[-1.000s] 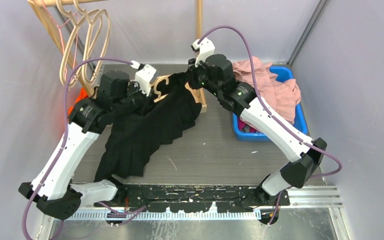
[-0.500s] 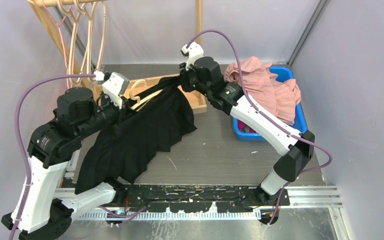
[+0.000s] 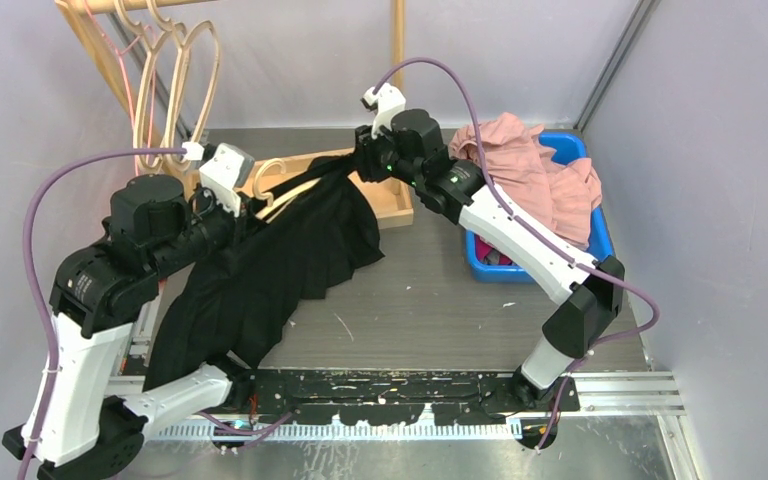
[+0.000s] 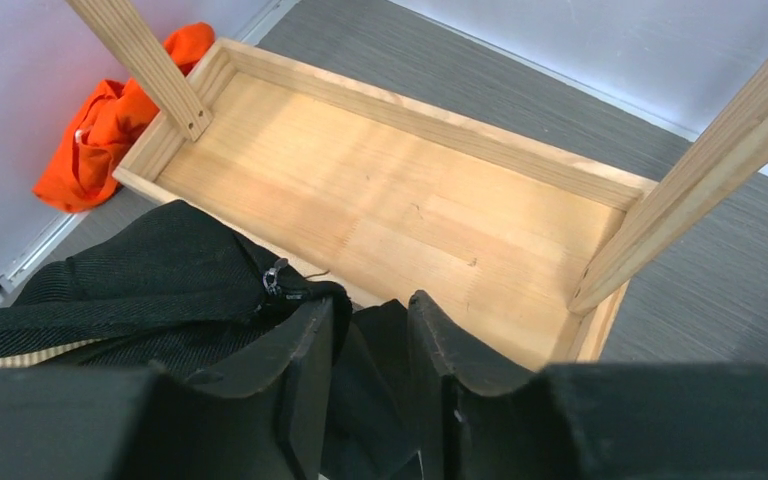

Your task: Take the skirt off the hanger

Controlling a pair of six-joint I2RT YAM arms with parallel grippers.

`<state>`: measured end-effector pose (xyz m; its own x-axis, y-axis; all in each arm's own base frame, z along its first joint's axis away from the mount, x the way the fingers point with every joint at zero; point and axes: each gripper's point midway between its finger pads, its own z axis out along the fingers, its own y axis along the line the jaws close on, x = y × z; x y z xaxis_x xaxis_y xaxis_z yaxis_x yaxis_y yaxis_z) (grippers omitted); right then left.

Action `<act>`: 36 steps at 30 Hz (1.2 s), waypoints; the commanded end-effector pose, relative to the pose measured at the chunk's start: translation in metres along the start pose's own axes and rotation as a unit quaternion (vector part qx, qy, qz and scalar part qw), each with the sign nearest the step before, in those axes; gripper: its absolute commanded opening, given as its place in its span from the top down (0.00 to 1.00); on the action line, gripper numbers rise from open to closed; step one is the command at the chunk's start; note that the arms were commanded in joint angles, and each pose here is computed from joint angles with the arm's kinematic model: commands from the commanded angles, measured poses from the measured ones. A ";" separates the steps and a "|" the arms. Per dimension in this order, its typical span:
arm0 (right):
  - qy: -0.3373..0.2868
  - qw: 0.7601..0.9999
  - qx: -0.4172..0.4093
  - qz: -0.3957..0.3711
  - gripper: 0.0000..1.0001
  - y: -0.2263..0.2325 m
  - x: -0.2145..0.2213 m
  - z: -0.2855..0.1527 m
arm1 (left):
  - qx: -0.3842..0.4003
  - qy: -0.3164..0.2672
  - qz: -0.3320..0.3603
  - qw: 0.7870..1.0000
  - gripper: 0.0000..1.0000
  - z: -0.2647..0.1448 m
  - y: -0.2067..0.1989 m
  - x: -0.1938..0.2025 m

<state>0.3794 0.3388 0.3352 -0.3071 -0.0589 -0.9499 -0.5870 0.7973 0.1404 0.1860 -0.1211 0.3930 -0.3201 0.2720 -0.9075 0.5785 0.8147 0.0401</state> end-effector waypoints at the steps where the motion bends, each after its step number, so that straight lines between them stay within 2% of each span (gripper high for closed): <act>1: -0.018 1.000 -0.014 -0.011 0.58 -0.012 -0.022 -0.022 | 0.002 -0.081 0.007 0.997 1.00 0.003 0.000 -0.042; 7: -0.059 0.994 -0.092 -0.016 0.42 0.019 -0.038 -0.059 | 0.003 -0.091 0.017 0.996 1.00 0.041 0.002 -0.058; 12: -0.058 0.991 -0.122 0.000 0.41 0.038 -0.041 -0.061 | 0.004 -0.083 0.027 0.996 1.00 0.065 0.004 -0.067; 19: -0.039 0.991 -0.129 0.009 0.42 0.044 -0.028 -0.046 | 0.006 -0.092 0.030 0.995 1.00 0.077 0.004 -0.075; 30: -0.033 0.996 -0.082 0.005 0.43 0.027 -0.018 -0.030 | 0.017 -0.115 0.018 0.993 1.00 0.046 -0.002 -0.080; 33: -0.029 0.997 -0.067 0.009 0.48 0.022 -0.018 -0.025 | 0.016 -0.125 0.015 0.992 1.00 0.037 -0.002 -0.081; 36: -0.012 0.998 -0.055 0.017 0.58 0.019 -0.013 -0.017 | 0.015 -0.117 0.013 0.993 1.00 0.031 -0.002 -0.075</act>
<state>0.3468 0.3428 0.3365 -0.3337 -0.0602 -0.9408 -0.6879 0.6979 0.1993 0.2466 -0.1629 0.3983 -0.2535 0.2613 -0.9314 0.6015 0.7966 0.0598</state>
